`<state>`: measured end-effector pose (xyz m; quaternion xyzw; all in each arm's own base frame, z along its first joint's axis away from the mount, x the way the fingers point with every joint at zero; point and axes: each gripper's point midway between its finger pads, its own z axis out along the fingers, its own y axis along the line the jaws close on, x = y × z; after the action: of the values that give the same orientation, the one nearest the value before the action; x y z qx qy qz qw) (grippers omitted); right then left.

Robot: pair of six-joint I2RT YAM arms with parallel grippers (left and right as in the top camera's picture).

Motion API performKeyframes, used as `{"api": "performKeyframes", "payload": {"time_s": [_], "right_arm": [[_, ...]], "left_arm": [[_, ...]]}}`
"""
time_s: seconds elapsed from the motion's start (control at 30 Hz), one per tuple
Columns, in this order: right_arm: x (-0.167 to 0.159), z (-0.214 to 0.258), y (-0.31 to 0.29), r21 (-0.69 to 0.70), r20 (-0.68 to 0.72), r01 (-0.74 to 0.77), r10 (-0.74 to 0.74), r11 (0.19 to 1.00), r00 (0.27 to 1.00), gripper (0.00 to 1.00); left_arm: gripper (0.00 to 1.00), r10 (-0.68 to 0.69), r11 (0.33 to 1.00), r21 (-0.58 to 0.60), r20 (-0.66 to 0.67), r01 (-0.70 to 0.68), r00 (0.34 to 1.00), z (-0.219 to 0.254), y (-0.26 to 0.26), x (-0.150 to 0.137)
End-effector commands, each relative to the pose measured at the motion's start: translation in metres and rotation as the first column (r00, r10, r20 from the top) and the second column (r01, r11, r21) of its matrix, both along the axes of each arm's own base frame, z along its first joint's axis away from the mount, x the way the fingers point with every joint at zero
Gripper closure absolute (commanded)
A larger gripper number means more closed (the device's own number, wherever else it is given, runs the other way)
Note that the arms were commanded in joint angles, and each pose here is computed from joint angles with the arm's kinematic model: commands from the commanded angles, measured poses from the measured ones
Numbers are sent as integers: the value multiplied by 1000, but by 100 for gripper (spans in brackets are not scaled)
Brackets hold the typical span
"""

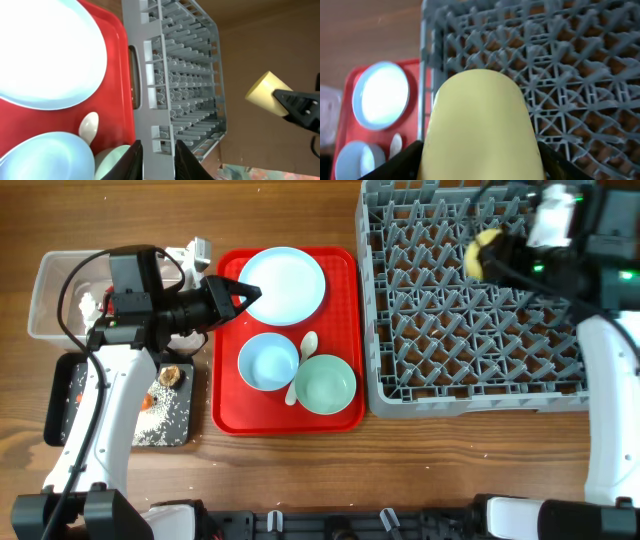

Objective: Sort waste into correct bins and load items into the dishwasher rack
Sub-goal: 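Lower the yellow cup into the rack with the right gripper and release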

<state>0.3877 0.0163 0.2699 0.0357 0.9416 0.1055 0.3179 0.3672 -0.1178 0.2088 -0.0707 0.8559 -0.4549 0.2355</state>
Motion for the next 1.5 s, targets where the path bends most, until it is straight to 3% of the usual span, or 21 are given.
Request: {"api": "performKeyframes", "payload": {"time_s": [0.0,0.23,0.57,0.8,0.97,1.47], "right_arm": [[-3,0,18,-117,-6,-37,37,992,999,62],[-9,-37,36,-111,-148,-81,64,991,987,64],[-15,-98,36,-113,-372,-104,55,988,927,76],[-26,-107,34,-112,-423,-106,49,988,905,82],[-27,-125,38,-111,-432,-114,55,987,900,82],[-17,-157,44,-109,-392,-111,60,988,918,82]], "left_arm": [[76,10,999,32,3,-10,1000,-4,5,1],[76,10,999,31,-40,-9,999,-9,5,-6],[76,12,999,33,-74,-10,997,-14,5,-10],[76,13,999,33,-81,-10,997,-14,5,-11],[76,55,995,84,-115,-45,992,-25,13,-12],[78,54,996,83,-120,-45,991,-25,12,-13]]}}
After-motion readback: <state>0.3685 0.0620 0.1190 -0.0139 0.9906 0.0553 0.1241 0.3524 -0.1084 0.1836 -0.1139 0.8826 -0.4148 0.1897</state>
